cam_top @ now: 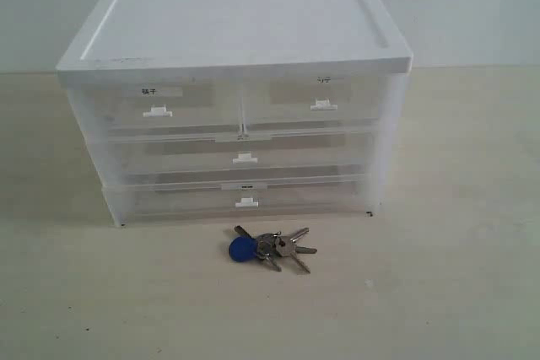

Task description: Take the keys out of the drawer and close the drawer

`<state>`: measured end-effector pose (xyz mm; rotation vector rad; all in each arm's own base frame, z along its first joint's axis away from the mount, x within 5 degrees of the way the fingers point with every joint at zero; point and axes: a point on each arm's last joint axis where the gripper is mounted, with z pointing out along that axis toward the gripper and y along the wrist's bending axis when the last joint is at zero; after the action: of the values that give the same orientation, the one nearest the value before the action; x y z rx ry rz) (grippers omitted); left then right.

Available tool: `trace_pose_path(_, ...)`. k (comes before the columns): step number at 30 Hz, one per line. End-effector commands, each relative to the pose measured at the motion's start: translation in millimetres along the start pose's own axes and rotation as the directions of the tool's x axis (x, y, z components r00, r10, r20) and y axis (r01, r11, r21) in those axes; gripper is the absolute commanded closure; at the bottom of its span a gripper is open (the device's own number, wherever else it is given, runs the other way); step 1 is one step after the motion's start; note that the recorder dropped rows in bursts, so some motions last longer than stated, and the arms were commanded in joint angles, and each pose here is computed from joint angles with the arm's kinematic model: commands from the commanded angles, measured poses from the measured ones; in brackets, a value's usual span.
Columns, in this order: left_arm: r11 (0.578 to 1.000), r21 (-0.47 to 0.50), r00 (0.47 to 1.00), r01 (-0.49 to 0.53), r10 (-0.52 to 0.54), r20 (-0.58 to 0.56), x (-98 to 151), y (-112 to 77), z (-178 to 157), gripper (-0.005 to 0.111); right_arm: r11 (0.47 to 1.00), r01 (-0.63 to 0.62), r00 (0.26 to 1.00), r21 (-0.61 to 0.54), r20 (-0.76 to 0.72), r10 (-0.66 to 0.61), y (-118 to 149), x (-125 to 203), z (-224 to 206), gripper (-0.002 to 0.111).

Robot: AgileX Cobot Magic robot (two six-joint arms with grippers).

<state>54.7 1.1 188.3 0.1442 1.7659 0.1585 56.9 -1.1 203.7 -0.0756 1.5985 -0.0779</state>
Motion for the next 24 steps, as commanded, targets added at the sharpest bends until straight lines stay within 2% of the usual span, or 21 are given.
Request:
trace_pose_path(1,1.000,0.004,1.000,0.011,-0.011,0.002,0.8,-0.4,0.2,0.102,0.999,0.038,0.993,0.005,-0.115,-0.037,-0.6,11.5,-1.0,0.108)
trace_pose_path(8,1.000,0.004,1.000,0.011,-0.011,0.002,0.8,-0.4,0.2,0.102,1.000,0.009,0.979,0.015,-0.202,-0.006,-1.3,19.4,-2.3,0.108)
trace_pose_path(17,1.000,0.004,1.000,0.011,-0.011,0.002,0.8,-0.4,0.2,0.102,0.995,-0.093,0.973,0.038,-0.210,0.099,-1.4,20.3,-2.5,0.108)
trace_pose_path(24,1.000,0.004,1.000,0.011,-0.011,0.002,0.8,-0.4,0.2,0.102,0.995,-0.093,0.973,0.038,-0.210,0.099,-1.4,20.3,-2.5,0.108)
